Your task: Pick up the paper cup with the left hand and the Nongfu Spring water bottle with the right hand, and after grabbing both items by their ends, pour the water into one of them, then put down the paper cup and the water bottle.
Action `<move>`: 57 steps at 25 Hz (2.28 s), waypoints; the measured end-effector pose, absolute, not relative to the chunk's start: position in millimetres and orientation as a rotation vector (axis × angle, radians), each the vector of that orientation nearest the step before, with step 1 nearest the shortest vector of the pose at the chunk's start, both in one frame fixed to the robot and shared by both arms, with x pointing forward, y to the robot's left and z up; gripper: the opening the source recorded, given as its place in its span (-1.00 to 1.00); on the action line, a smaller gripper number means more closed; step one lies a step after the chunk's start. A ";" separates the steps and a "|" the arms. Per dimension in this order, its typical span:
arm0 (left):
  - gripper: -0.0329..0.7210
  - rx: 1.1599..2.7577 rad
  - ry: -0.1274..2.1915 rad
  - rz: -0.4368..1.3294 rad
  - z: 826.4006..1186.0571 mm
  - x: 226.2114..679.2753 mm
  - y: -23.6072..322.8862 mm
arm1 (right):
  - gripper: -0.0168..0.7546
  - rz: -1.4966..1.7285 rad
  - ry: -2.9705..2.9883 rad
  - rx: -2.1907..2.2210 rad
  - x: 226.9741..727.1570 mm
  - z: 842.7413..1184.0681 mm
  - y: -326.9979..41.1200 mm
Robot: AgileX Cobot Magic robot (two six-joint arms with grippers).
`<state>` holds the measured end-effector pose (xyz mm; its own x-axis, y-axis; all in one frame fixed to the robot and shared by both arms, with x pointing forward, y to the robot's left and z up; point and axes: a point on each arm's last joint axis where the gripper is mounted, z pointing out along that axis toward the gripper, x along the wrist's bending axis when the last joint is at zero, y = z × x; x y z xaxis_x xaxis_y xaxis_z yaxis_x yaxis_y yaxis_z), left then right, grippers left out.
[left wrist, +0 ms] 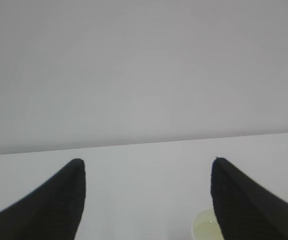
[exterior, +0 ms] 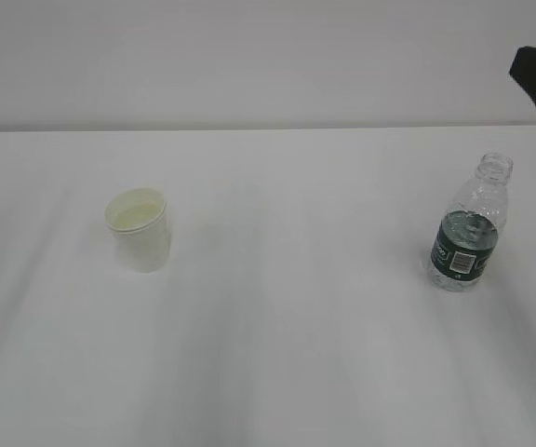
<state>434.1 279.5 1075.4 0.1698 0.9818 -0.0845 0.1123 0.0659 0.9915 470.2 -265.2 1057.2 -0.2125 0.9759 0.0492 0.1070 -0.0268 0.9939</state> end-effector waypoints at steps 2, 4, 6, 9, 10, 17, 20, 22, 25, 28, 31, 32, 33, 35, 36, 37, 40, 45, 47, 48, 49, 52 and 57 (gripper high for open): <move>0.57 1.297 1.192 0.993 1080.7 426.2 281.4 | 0.57 1.335 1.416 1.188 459.0 1067.7 -267.3; 0.57 1.282 1.193 1.018 1086.7 416.9 283.6 | 0.57 1.317 1.406 1.185 447.8 1076.0 -269.9; 0.57 1.270 1.200 1.040 1091.5 407.6 285.9 | 0.57 1.307 1.388 1.178 436.2 1084.4 -272.4; 0.57 1.234 1.188 1.079 1100.9 390.7 289.1 | 0.57 1.297 1.356 1.169 417.5 1096.1 -276.4; 0.57 1.223 1.184 1.090 1103.4 385.7 290.0 | 0.57 1.291 1.349 1.171 412.0 1098.6 -277.7; 0.56 1.151 1.184 1.159 1115.4 349.6 297.3 | 0.57 1.271 1.282 1.165 370.7 1114.9 -286.3; 0.56 1.115 1.178 1.176 1118.8 336.3 299.5 | 0.57 1.268 1.258 1.176 356.4 1117.9 -289.4; 0.56 1.091 1.169 1.187 1121.0 327.9 300.6 | 0.57 1.272 1.241 1.183 346.8 1119.6 -291.3; 0.52 1.063 1.170 1.201 1122.2 316.1 302.9 | 0.57 1.270 1.220 1.189 333.4 1121.0 -293.9; 0.45 1.054 1.201 1.210 1120.3 307.3 305.7 | 0.57 1.274 1.195 1.186 320.2 1122.5 -296.3; 0.43 1.047 1.204 1.232 1119.8 298.4 307.7 | 0.57 1.287 1.164 1.168 307.6 1124.5 -298.1; 0.43 1.052 1.194 1.247 1120.0 296.0 308.0 | 0.57 1.292 1.154 1.162 303.7 1125.1 -298.7; 0.42 1.057 1.181 1.266 1120.4 293.2 308.3 | 0.57 1.296 1.146 1.158 300.5 1125.5 -299.2; 0.42 1.082 1.154 1.315 1120.7 288.2 309.0 | 0.57 1.292 1.144 1.175 295.7 1123.8 -300.3; 0.42 1.096 1.154 1.334 1119.9 285.9 309.8 | 0.57 1.291 1.144 1.185 293.8 1122.9 -300.7; 0.42 1.117 1.166 1.351 1118.0 284.2 310.9 | 0.57 1.292 1.145 1.199 291.9 1121.8 -301.1; 0.42 1.184 1.255 1.359 1109.3 282.0 315.0 | 0.57 1.288 1.146 1.225 286.3 1119.2 -302.3; 0.42 1.306 1.311 1.314 1098.2 279.5 313.8 | 0.57 1.262 1.175 1.289 281.4 1115.9 -303.6; 0.39 1.338 1.305 1.264 1095.0 277.5 310.5 | 0.57 1.242 1.208 1.292 279.5 1116.8 -303.1; 0.39 1.350 1.307 1.242 1093.7 277.1 309.2 | 0.57 1.236 1.225 1.295 278.3 1117.5 -302.6; 0.38 1.355 1.311 1.211 1092.1 276.0 307.7 | 0.57 1.229 1.246 1.293 277.6 1117.4 -301.9; 0.37 1.395 1.324 1.174 1087.9 273.6 306.0 | 0.57 1.204 1.313 1.302 275.7 1115.1 -299.9; 0.37 1.483 1.368 1.063 1078.0 270.3 301.5 | 0.57 1.120 1.479 1.369 272.3 1101.3 -296.4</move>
